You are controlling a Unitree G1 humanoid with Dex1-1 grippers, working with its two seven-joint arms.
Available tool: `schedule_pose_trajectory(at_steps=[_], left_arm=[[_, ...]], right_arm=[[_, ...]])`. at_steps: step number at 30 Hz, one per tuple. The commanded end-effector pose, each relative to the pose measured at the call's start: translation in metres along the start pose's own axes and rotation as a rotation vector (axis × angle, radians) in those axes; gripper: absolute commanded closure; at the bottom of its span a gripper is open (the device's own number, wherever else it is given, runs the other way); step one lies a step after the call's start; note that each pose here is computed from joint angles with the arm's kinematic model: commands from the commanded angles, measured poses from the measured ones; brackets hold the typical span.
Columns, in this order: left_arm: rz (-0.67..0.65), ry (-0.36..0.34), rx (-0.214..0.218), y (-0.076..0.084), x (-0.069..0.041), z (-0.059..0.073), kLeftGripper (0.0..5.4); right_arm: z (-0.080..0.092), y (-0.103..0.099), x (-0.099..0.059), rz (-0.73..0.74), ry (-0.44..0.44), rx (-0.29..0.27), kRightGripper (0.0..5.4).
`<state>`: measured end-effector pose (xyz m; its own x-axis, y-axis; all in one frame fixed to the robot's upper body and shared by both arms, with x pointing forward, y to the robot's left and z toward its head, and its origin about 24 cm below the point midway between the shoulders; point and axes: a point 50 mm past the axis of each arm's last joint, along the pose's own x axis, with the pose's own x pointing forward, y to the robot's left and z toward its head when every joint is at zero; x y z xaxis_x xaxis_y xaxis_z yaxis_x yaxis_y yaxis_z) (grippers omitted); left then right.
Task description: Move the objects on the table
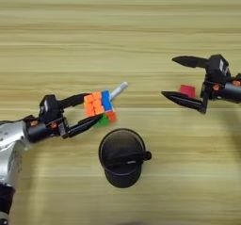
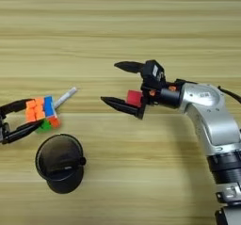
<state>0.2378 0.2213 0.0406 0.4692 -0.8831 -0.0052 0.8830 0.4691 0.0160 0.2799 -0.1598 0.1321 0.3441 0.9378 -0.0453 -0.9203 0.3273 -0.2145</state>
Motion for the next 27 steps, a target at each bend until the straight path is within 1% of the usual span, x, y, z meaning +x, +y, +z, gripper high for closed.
schedule_pose_trajectory(at_steps=[1, 7, 19, 20, 22, 23, 24, 25, 27], left_arm=[[0.013, 0.052, -0.013, 0.003, -0.006, -0.008, 2.09], [0.021, 0.096, -0.011, -0.002, -0.006, -0.02, 2.09], [0.036, 0.102, -0.017, -0.006, -0.01, -0.024, 2.09], [0.038, 0.101, -0.017, -0.006, -0.01, -0.024, 1.8], [0.043, 0.1, -0.013, -0.005, -0.01, -0.023, 1.7], [0.046, 0.1, -0.01, -0.005, -0.01, -0.023, 1.5], [0.049, 0.1, -0.008, -0.004, -0.009, -0.023, 1.46], [0.051, 0.1, -0.006, -0.003, -0.009, -0.022, 1.29], [0.053, 0.1, -0.003, -0.003, -0.008, -0.022, 1.13]], right_arm=[[0.009, -0.003, -0.001, -0.011, -0.025, -0.033, 0.0], [0.017, -0.008, -0.004, -0.025, -0.04, -0.063, 0.0], [0.02, -0.01, -0.004, -0.031, -0.046, -0.077, 0.0], [0.02, -0.01, -0.004, -0.031, -0.046, -0.077, 0.0], [0.02, -0.01, -0.004, -0.032, -0.047, -0.078, 0.0], [0.02, -0.01, -0.004, -0.033, -0.047, -0.078, 0.0], [0.02, -0.01, -0.004, -0.033, -0.047, -0.078, 0.0], [0.02, -0.011, -0.004, -0.033, -0.046, -0.078, 0.0], [0.019, -0.011, -0.004, -0.034, -0.046, -0.077, 0.0]])
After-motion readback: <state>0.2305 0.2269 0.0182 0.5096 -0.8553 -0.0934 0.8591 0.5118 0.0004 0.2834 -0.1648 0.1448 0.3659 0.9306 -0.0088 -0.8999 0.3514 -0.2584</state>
